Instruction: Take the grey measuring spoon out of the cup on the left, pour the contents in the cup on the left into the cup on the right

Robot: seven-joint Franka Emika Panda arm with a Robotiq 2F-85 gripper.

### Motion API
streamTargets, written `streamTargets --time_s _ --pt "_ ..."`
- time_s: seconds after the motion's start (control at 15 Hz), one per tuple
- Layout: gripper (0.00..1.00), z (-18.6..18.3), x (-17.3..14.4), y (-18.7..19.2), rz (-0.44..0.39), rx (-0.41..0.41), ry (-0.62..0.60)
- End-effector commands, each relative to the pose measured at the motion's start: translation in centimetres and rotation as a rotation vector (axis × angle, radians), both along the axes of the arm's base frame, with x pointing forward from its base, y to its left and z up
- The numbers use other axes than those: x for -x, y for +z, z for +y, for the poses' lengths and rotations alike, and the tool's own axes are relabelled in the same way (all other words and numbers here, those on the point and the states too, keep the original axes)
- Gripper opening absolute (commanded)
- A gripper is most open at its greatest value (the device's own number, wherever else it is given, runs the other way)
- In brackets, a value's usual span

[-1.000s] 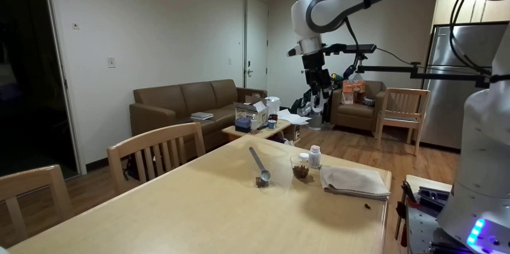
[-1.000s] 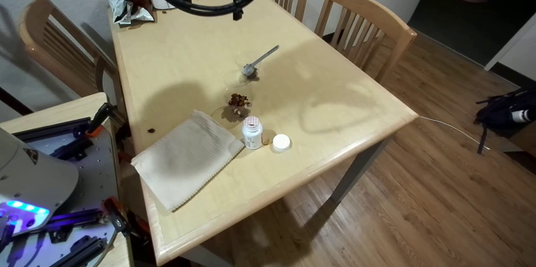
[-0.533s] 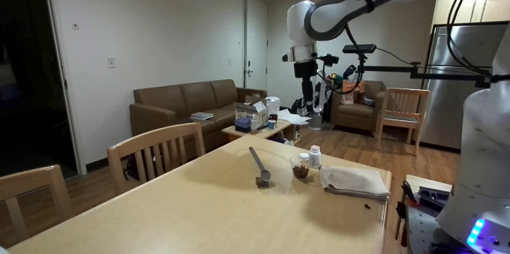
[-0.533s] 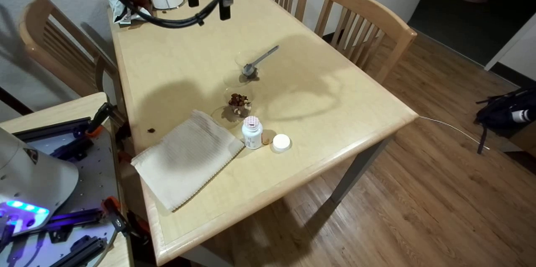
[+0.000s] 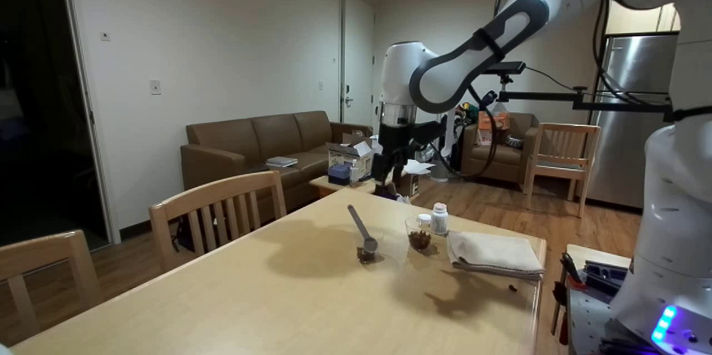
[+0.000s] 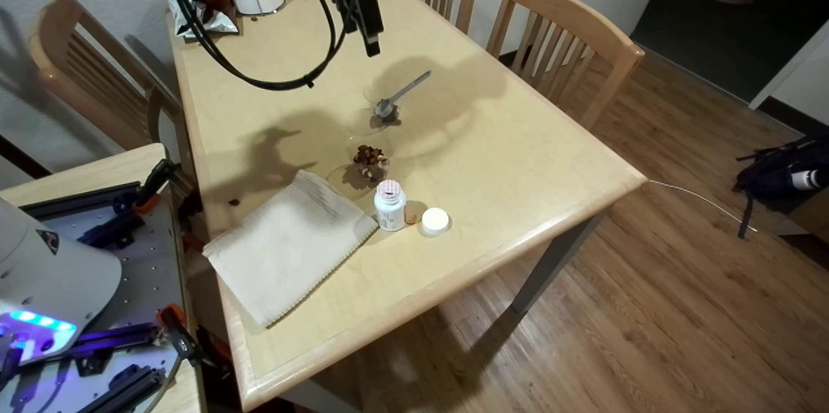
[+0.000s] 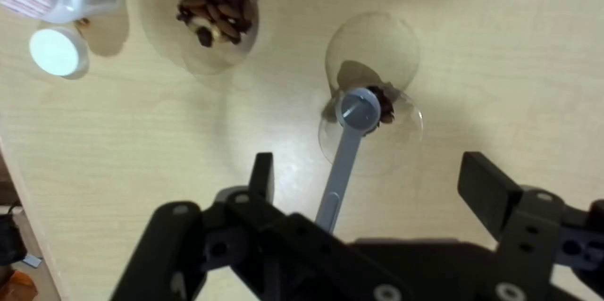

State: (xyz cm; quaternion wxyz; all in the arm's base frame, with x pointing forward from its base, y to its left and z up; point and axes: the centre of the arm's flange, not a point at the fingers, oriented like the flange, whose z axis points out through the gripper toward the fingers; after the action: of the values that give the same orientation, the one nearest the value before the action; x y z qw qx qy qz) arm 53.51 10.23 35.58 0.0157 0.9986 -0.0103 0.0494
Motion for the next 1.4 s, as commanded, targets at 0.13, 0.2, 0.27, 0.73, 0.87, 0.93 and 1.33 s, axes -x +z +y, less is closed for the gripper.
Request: streamTargets --time_s 0.13,0.2,0.27,0.73,0.87,0.93,1.33 --pt "1.00 2.5 -2.2 -2.1 -0.075 -0.038 -0.094" --pt "1.00 2.9 -2.7 -2.4 -0.074 -0.043 -0.113" --pt "1.00 3.1 -3.0 -2.5 -0.075 -0.045 -0.122" --pt "1.00 4.5 -4.2 -3.2 -0.167 0.034 -0.120" --pt "1.00 5.0 -5.4 -4.1 -0.179 0.077 -0.141" --pt "1.00 5.1 -5.8 -4.5 -0.196 0.103 -0.149" --pt "1.00 4.7 -8.4 -5.8 -0.254 0.194 -0.277"
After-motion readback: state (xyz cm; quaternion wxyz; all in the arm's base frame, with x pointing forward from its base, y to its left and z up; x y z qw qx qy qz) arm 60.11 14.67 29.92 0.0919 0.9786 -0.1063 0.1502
